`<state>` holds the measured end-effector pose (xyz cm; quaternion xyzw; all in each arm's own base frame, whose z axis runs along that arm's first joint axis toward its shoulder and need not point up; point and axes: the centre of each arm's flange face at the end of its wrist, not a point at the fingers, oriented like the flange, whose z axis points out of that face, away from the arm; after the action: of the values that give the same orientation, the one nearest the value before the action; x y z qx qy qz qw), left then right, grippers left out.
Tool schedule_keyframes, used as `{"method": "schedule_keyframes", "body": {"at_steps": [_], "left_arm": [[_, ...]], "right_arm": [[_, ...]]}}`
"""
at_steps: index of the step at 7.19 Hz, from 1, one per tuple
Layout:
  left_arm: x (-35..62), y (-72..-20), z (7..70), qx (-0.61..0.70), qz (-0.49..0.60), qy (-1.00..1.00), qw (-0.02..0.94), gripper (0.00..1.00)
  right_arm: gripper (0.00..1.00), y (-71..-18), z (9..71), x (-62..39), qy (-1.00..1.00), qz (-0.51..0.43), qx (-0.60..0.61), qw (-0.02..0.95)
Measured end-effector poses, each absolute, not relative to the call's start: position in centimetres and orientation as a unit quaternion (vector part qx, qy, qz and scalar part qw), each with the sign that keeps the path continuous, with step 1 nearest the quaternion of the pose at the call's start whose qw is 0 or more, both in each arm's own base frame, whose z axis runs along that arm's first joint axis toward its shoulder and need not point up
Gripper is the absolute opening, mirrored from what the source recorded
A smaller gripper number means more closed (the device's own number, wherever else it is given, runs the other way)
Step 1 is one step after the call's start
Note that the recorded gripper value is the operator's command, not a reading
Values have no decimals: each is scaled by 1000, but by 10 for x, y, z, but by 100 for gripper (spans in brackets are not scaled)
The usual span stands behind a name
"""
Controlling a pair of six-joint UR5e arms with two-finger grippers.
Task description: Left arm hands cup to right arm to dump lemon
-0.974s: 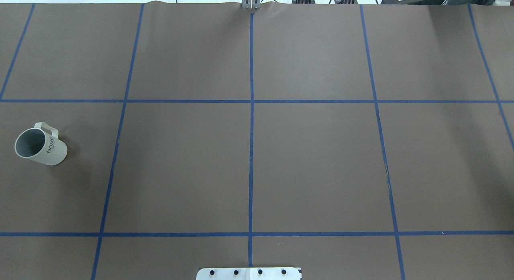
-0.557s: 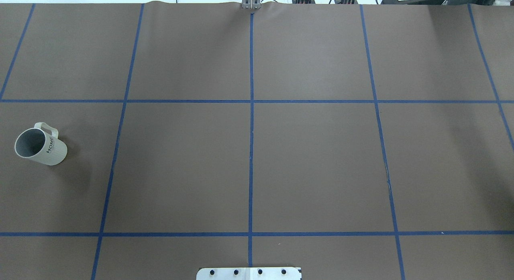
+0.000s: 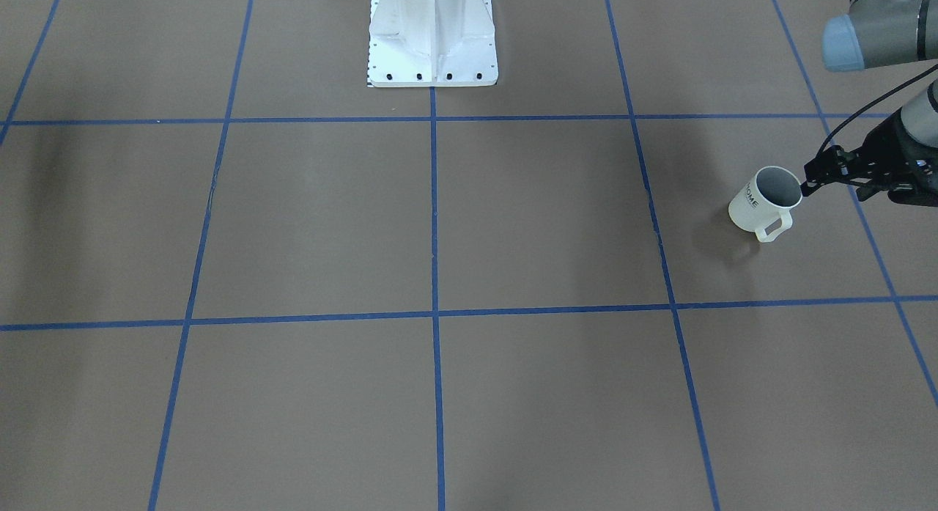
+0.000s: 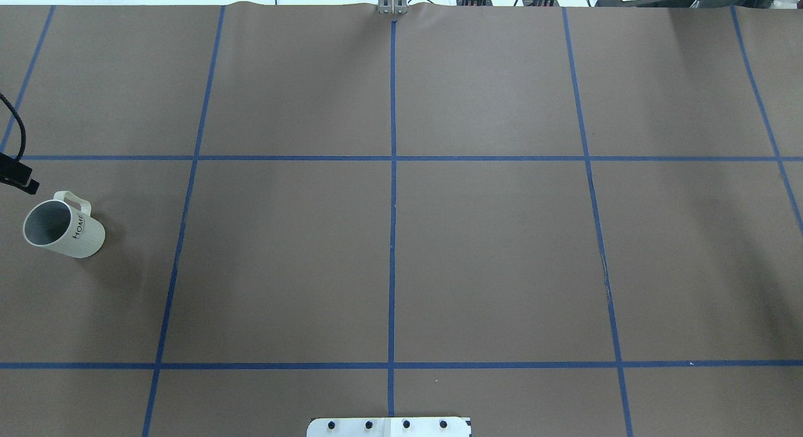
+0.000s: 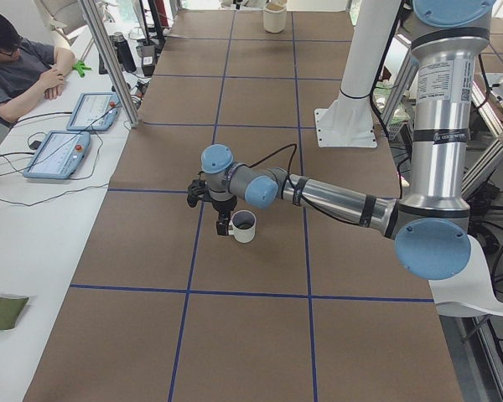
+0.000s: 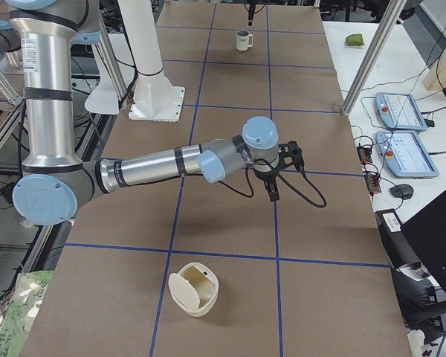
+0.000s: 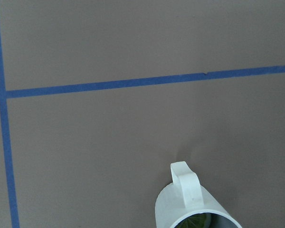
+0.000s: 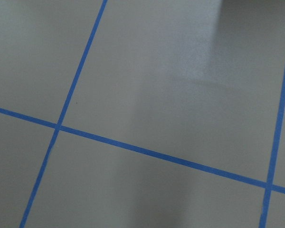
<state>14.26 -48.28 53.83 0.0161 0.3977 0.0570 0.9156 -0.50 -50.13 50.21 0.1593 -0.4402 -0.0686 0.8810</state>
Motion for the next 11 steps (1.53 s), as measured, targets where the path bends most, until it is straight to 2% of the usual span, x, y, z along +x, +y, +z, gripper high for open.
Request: {"method": "schedule_keyframes", "body": {"at_steps": [2, 3, 4, 6, 9, 11], "left_arm": [[162, -476, 549, 0, 73, 394, 916, 97], [170, -474, 557, -7, 78, 393, 916, 87], [175, -473, 566, -8, 82, 393, 916, 69], [181, -474, 577, -8, 86, 394, 915, 1], [183, -476, 570, -11, 65, 397, 915, 0], [183, -474, 536, -14, 44, 412, 910, 0]], "right_arm": [[100, -507, 487, -18, -454, -86, 162, 872], [100, -509, 482, -23, -458, -93, 164, 869], [100, -511, 475, -26, -462, -98, 166, 866], [100, -510, 468, -29, -471, -104, 168, 860], [100, -511, 462, -30, -475, -113, 181, 854], [100, -518, 449, -32, -475, -121, 196, 849]]}}
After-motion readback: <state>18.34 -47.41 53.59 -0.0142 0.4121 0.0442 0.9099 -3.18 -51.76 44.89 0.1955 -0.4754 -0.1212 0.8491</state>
